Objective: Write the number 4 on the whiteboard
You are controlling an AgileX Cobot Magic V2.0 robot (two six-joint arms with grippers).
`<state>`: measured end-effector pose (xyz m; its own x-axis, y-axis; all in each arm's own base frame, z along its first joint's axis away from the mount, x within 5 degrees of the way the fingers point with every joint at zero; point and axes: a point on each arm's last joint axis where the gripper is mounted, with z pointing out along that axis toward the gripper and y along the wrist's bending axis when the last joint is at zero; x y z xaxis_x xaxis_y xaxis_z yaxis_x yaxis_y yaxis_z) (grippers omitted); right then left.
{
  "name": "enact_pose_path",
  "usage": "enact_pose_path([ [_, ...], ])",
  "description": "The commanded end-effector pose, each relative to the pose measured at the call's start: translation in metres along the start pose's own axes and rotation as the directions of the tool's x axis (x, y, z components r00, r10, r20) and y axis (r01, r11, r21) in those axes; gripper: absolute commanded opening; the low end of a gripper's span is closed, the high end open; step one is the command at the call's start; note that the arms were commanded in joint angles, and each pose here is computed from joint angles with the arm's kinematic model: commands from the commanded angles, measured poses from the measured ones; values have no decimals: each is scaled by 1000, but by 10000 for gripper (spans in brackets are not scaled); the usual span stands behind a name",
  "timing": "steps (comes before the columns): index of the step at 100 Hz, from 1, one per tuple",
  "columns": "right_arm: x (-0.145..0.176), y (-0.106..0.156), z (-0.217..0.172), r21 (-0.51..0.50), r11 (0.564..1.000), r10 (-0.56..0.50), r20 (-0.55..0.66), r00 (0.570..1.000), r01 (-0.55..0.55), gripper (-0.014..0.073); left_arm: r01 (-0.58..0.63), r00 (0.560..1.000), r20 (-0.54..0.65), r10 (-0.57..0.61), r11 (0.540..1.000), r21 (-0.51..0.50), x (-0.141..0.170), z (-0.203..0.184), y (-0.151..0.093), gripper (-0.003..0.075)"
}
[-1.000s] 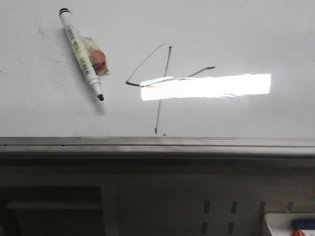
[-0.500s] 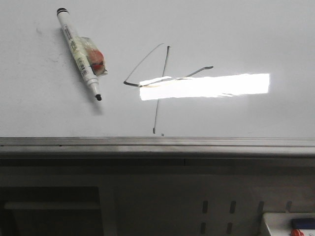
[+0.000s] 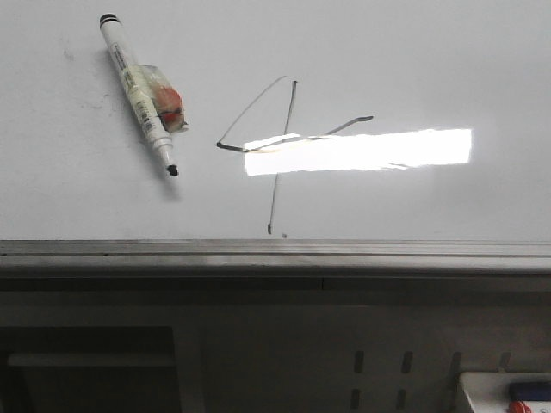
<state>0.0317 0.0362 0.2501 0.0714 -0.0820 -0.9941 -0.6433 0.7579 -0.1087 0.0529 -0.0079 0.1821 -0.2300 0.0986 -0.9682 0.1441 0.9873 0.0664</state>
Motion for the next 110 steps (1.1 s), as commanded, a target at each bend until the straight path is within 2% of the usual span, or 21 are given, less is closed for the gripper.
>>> enact_pose_path([
  [1, -8, -7, 1, 86, 996, -44, 66, 997, 38, -54, 8, 999, 39, -8, 1000, -7, 6, 2, 0, -20],
  [8, 0, -13, 3, 163, 986, -27, 89, 996, 13, -54, 8, 999, 39, -8, 1000, -7, 6, 2, 0, -20],
  [16, 18, -18, 6, 235, 967, 81, 80, 994, -97, -54, 8, 999, 39, -8, 1000, -7, 6, 2, 0, -20],
  [21, 28, -20, 7, 281, 951, 112, 60, 992, -125, -54, 8, 999, 39, -8, 1000, -7, 6, 2, 0, -20],
  [22, 29, -21, 7, 291, 951, 91, 49, 995, -102, -54, 8, 999, 39, -8, 1000, -7, 6, 2, 0, -20],
  [23, 33, -21, 7, 297, 945, 128, 50, 991, -137, -54, 8, 999, 39, -8, 1000, -7, 6, 2, 0, -20],
  [32, 52, -25, 7, 388, 903, 193, 20, 981, -186, -54, 8, 999, 39, -8, 1000, -7, 6, 2, 0, -20],
  [51, 74, -30, -2, 550, 817, 274, -109, 955, -172, -54, 8, 999, 39, -8, 1000, -7, 6, 2, 0, -20],
  [58, 80, -30, -5, 573, 802, 305, -154, 940, -167, -54, 8, 999, 39, -8, 1000, -7, 6, 2, 0, -20],
  [110, 79, -30, -4, 571, 804, 301, -147, 942, -168, -54, 8, 999, 39, -8, 1000, -7, 6, 2, 0, -20],
])
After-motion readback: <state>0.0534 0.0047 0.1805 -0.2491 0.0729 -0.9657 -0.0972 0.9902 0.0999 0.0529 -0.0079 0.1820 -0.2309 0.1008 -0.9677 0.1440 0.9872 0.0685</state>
